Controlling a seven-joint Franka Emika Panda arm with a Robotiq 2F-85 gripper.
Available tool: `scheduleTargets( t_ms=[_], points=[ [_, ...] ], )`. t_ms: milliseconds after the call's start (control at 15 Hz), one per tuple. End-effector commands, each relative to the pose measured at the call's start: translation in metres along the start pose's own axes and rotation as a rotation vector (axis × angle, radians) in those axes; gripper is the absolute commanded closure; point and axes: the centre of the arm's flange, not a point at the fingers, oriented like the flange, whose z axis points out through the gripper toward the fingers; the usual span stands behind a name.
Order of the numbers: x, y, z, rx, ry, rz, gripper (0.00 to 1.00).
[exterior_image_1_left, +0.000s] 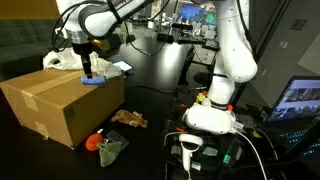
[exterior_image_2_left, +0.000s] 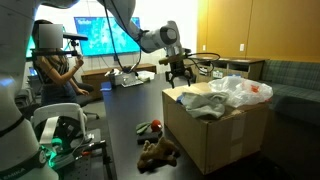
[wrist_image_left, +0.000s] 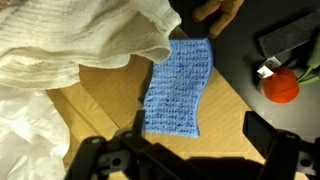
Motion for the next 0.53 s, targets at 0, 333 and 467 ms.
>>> scheduleTargets(
  t_ms=[0, 333, 467],
  points=[
    [0.0142, 0.0098, 0.0066, 0.047, 0.031, -0.034, 0.0],
    [0.0195, 0.0075, 0.0146, 0.104, 0.035, -0.057, 0.0],
    [0.0199, 0.0106, 0.0151, 0.116, 0.04, -0.06, 0.0]
  ],
)
